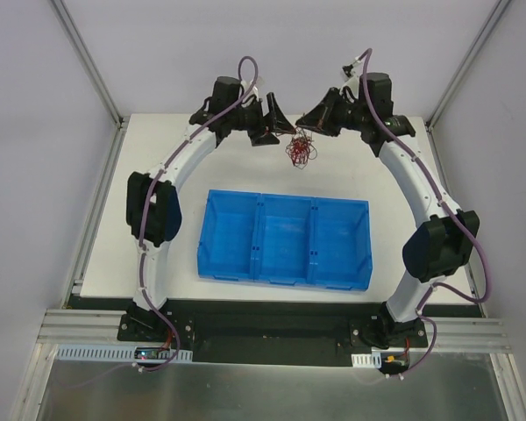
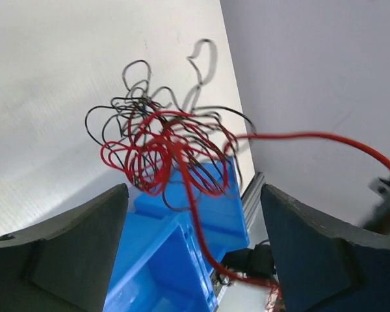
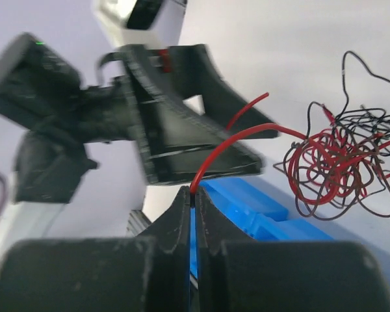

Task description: Untangle the cables

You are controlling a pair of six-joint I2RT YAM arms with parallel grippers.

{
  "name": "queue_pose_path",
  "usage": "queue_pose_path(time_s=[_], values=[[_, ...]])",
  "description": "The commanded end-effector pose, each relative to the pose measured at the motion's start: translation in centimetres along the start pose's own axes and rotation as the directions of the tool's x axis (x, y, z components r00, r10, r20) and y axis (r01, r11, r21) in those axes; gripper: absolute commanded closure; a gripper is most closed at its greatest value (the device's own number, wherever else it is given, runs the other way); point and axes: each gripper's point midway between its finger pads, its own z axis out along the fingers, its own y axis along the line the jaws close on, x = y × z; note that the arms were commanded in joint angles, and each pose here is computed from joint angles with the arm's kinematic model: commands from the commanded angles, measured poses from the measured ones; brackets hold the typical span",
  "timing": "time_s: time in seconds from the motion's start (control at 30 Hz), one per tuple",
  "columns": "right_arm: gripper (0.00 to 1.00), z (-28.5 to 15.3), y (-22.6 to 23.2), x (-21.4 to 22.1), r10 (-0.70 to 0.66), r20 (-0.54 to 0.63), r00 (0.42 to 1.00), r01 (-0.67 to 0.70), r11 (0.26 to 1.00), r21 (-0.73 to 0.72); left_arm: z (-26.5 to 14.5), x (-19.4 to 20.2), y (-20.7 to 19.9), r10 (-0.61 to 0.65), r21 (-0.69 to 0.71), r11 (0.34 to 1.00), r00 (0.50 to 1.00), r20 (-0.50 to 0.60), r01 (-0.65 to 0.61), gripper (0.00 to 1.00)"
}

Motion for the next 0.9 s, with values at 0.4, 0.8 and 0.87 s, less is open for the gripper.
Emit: queue_pose_path(time_s=[0.4, 0.8, 0.87], values=[[1.00, -8.0, 14.4, -9.0, 0.074, 0.264, 0.962, -0.003, 0.966, -0.260, 5.0, -1.4, 13.0, -0.147, -0.195, 0.966, 0.982, 0.122, 0.168, 0.49], [1.00, -10.4, 16.8, -13.5, 0.136, 0.371, 0.919, 0.003, 0.937, -0.351, -0.9, -2.6, 8.8, -0.106, -0.084, 0.990, 0.990, 0.093, 0.114, 0.36], [1.00, -9.4, 15.8, -13.5, 0.139, 0.357, 0.924, -0.012, 0.941, -0.338, -2.3, -2.6, 6.3, -0.045, -0.040, 0.998, 0.995, 0.090, 0.048, 0.33]])
